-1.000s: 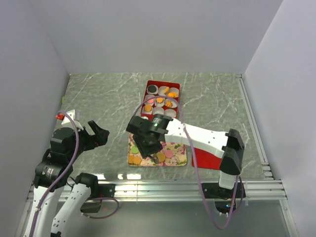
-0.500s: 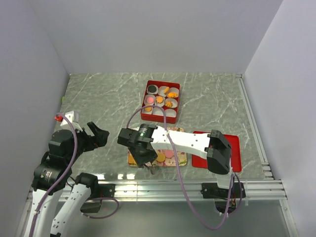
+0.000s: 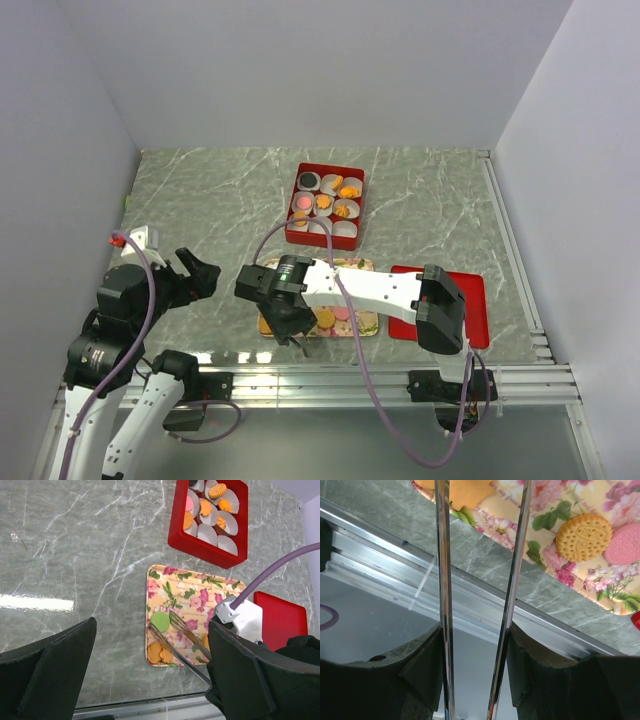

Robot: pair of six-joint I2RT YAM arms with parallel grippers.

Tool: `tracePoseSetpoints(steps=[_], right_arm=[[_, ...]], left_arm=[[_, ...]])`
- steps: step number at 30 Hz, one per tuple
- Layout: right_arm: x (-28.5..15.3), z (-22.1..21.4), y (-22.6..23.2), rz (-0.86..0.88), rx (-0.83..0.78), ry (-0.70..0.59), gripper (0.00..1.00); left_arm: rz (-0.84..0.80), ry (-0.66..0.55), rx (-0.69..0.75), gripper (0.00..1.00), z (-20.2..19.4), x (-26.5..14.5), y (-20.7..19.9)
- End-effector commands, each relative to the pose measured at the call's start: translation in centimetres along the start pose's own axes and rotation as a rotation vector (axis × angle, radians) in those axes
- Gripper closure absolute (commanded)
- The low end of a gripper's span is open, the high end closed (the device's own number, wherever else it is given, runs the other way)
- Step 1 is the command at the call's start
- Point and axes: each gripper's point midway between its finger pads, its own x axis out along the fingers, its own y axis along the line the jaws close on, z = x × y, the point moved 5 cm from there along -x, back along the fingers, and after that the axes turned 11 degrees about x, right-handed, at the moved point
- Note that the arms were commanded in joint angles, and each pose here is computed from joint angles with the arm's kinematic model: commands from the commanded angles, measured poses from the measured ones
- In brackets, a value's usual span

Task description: Pack the cookies

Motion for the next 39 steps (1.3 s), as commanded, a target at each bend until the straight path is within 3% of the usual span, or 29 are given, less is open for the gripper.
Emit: tracePoseSetpoints(steps=[1, 17, 29, 39], right_arm=[[-1.8, -0.5, -0.2, 0.030, 0.011, -0.024, 0.47], [-0.9, -0.9, -0.5, 0.015, -0.010, -0.016, 0.47], [-0.1, -0.7, -0.5, 0.030, -0.029, 0.019, 0.56], [-2.6, 3.1, -4.4, 0.012, 0.031, -0.048, 0.59]], left_arm=[[-0.032, -0.034, -0.009, 0.00, 0.6, -0.1, -0.5], [-0.024, -0.019, -0.014, 0.01, 0.6, 0.1, -0.5], [0.003, -0.031, -0.028, 0.02, 0.7, 0.1, 0.0], [0.059, -0.062, -0.045, 0.02, 1.0, -0.1, 0.7]])
